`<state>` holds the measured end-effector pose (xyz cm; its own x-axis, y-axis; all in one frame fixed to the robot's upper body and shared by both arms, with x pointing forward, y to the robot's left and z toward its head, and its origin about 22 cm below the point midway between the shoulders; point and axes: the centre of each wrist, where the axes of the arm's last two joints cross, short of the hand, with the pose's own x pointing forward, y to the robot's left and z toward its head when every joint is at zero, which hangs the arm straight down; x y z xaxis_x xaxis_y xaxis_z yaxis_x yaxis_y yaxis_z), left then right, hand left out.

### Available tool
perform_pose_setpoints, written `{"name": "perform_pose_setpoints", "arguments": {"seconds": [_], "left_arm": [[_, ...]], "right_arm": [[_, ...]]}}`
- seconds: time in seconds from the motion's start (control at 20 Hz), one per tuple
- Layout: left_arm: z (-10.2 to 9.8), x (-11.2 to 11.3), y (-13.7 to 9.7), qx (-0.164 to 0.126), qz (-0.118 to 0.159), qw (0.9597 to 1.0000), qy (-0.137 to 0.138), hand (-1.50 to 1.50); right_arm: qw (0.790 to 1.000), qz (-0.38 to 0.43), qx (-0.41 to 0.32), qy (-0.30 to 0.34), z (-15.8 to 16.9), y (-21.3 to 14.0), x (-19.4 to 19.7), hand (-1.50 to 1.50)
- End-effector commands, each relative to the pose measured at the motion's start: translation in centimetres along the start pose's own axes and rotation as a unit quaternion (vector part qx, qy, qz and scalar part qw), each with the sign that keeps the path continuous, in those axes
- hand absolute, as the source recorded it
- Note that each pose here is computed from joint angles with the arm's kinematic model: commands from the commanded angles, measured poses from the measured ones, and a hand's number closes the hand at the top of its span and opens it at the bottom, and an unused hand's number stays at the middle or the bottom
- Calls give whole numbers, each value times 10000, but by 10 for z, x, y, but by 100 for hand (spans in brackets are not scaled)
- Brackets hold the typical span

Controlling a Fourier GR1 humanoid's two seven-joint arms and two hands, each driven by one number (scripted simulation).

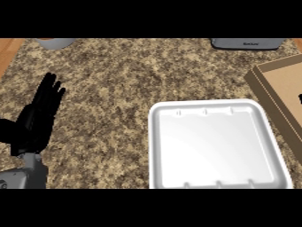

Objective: Pick the cupcake from the tray and place it in the cardboard box

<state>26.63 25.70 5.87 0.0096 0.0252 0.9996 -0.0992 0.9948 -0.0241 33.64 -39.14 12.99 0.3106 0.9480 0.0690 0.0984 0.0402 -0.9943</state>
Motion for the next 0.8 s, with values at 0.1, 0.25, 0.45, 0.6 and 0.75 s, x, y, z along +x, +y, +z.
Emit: {"name": "perform_pose_setpoints", "arguments": {"seconds": [0.1, 0.25, 0.45, 0.6, 0.75], "left_arm": [[-10, 0, 6, -37, -17, 10000, 4, 0], [-1, 0, -1, 2, 36, 10000, -3, 0], [6, -3, -7, -29, 44, 10000, 35, 0], [-4, -3, 4, 20, 42, 10000, 33, 0], [-8, 4, -2, 63, -12, 9999, 90, 0]], "right_arm": [[9943, -53, 1037, 232, -31, 22, -13, -150], [9972, -563, 489, 47, -26, 40, -44, -150], [9869, -1336, -843, -316, -28, 31, -27, -150], [9610, -2182, -1576, -643, -39, 1, -20, -150], [9380, -3012, -1574, -684, -42, -11, -29, -150]]}}
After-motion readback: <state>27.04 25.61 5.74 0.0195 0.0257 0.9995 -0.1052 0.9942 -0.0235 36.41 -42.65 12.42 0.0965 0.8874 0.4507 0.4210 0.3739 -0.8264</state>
